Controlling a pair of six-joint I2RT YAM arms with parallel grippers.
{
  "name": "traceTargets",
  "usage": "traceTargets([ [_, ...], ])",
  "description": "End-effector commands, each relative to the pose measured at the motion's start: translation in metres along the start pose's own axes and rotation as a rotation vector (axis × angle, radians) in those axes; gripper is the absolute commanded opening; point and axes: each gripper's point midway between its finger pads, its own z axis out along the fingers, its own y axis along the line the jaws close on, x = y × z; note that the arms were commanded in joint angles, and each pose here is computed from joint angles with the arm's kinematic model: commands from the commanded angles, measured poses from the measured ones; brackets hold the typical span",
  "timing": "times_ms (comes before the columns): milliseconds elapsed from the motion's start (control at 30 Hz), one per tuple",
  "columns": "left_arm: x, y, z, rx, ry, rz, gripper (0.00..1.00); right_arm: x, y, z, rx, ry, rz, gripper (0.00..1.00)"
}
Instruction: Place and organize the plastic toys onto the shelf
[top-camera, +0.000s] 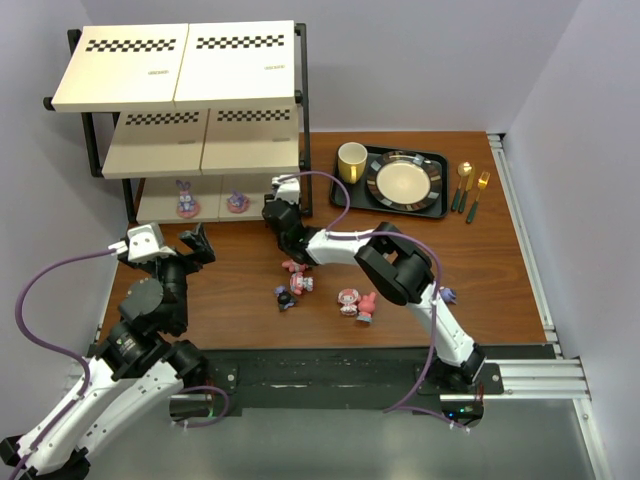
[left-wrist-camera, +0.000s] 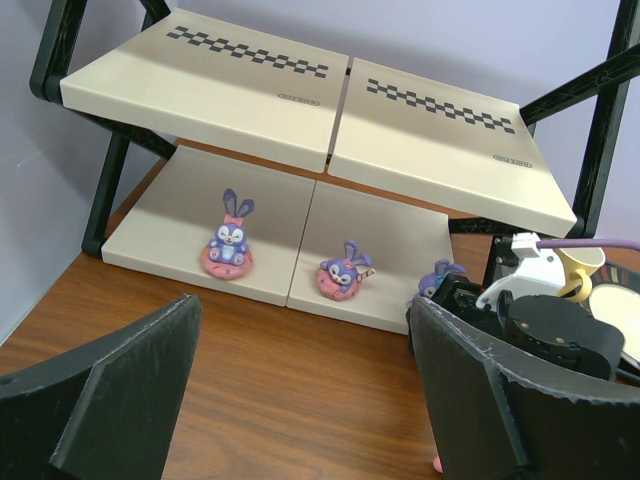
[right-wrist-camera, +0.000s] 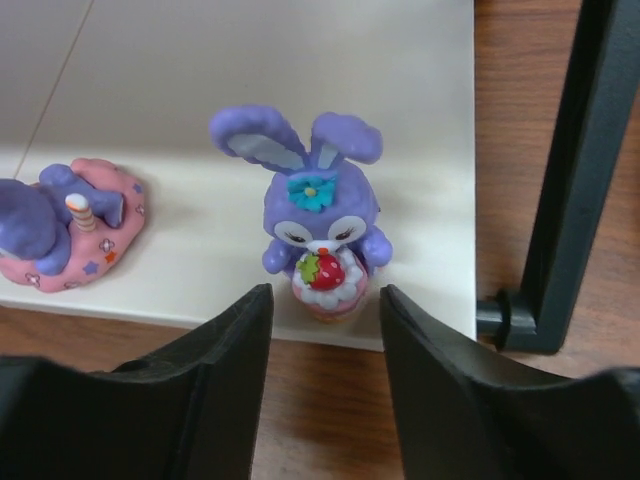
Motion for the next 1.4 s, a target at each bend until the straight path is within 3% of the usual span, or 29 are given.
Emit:
traceTargets([
  [0, -0.003, 0.0, 0.002, -0.008, -0.02, -0.008, 0.9, -0.009, -0.005, -0.015, -0.014, 0.014, 0.027, 0.57],
  [300, 0.006, -0.01, 0.006, 0.02, 0.014, 0.021, 0.9, -0.036, -0.004, -0.059, -0.14, 0.013, 0.024, 0.76],
  [633, 0.024, -0.029, 0.011, 0.083, 0.083, 0.072, 0.9, -0.051, -0.027, -0.138, -0.311, 0.116, -0.073, 0.85],
  [1067, 0.082, -0.085, 0.014, 0.284, 0.316, 0.149, 0.92, -0.033, -0.107, -0.209, -0.344, 0.328, -0.178, 0.87],
  [1367, 0.149, -0.114, 0.0, 0.339, 0.571, 0.031, 0.91, -0.012, -0.133, -0.23, -0.406, 0.408, -0.216, 0.84],
])
